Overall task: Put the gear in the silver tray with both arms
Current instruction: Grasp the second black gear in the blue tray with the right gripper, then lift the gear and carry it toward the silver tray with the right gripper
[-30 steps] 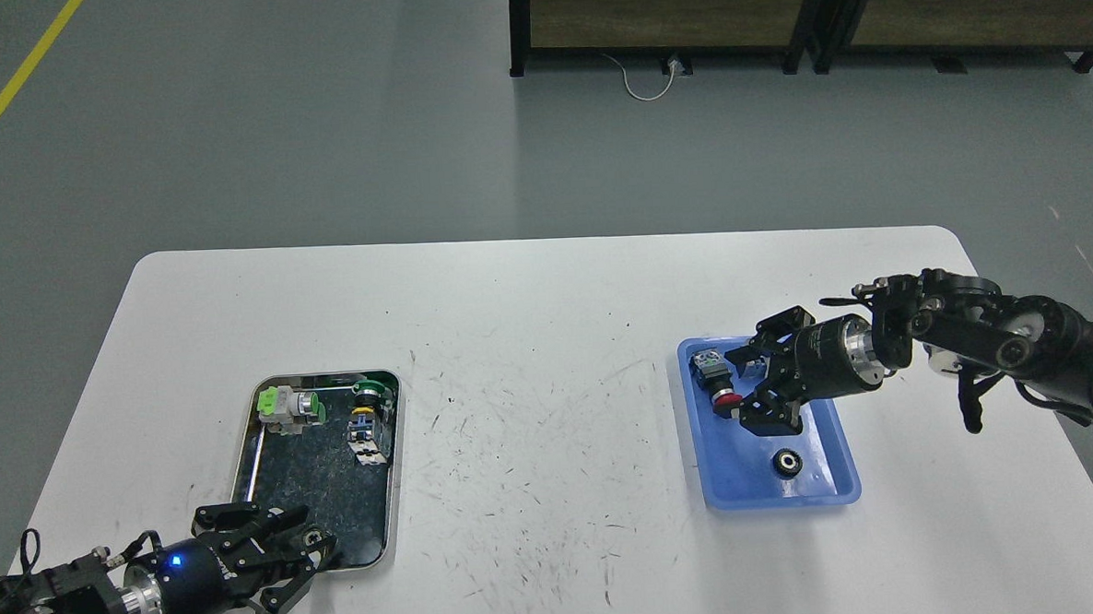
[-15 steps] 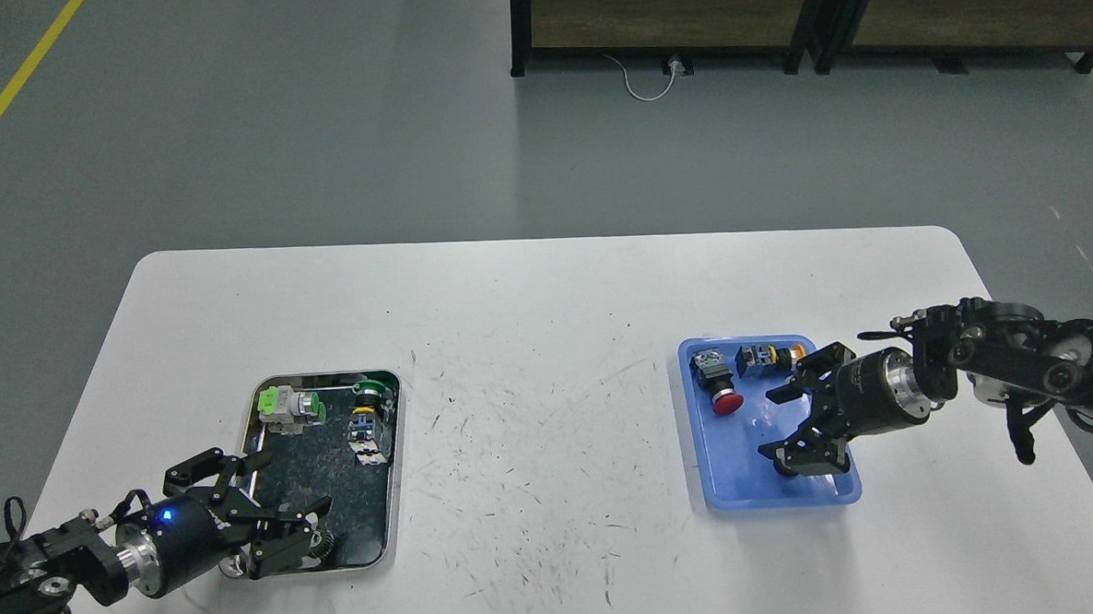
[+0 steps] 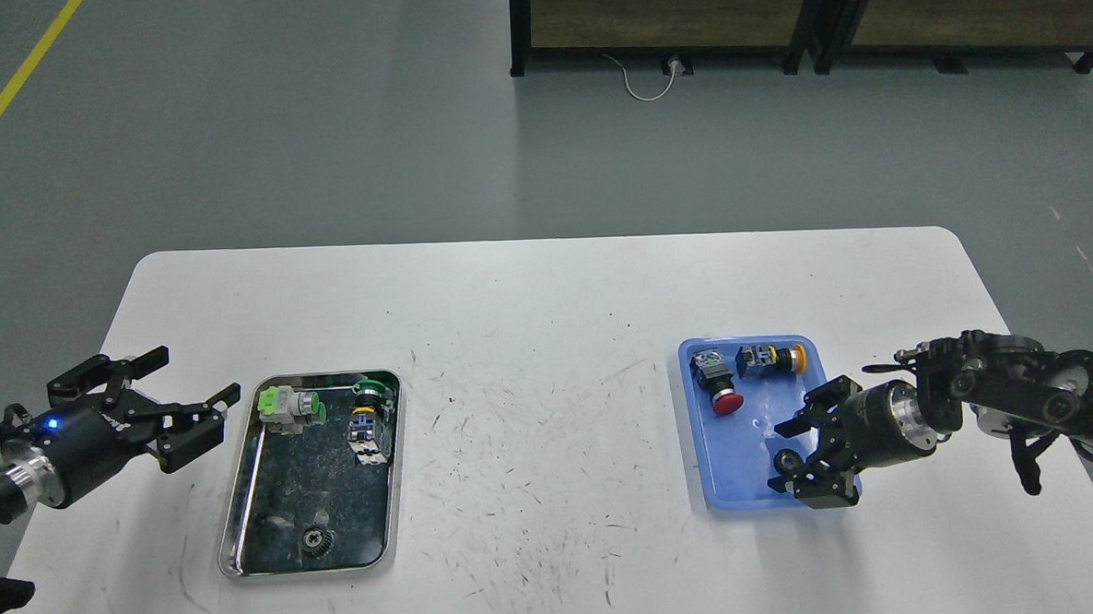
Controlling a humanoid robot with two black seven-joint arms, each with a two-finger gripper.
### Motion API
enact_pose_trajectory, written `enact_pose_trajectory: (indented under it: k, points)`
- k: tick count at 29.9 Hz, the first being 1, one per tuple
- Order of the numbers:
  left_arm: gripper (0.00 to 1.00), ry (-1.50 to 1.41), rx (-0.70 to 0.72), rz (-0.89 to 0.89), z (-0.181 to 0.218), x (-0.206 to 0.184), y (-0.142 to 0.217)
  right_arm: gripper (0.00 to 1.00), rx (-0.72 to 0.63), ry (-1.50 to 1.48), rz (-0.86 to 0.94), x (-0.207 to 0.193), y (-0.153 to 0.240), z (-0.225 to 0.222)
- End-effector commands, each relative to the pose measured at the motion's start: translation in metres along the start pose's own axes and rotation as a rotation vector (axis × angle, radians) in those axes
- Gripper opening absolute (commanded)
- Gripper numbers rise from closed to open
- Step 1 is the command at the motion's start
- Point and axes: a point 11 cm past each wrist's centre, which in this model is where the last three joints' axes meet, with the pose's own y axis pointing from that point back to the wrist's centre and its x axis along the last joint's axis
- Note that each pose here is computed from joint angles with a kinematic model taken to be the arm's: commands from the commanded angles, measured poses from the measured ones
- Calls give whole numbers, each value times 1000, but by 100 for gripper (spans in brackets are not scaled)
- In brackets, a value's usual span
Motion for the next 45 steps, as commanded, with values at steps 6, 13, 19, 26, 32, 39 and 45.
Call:
enact_pose_trajectory:
  k: [6, 13, 19, 26, 32, 39, 45]
  points:
    - [98, -7, 4, 22, 1, 10, 6, 54, -20, 10, 1, 0, 1, 4]
    - [98, -6, 2, 23, 2, 11, 6, 36, -37, 12, 2, 1, 3, 7]
    - [97, -9, 5, 29, 1, 13, 7, 22, -30, 8, 9, 2, 4, 6]
    - [97, -11, 2, 32, 3, 13, 6, 21, 59, 14, 61, 20, 15, -21]
    - [97, -47, -42, 28, 30, 18, -4, 22, 82, 211, 39, 35, 9, -100]
    - [98, -77, -72, 55, 58, 29, -11, 23, 94, 454, -115, -10, -43, -194]
    - [98, -83, -65, 55, 55, 31, -8, 23, 77, 576, -203, -49, -75, -225]
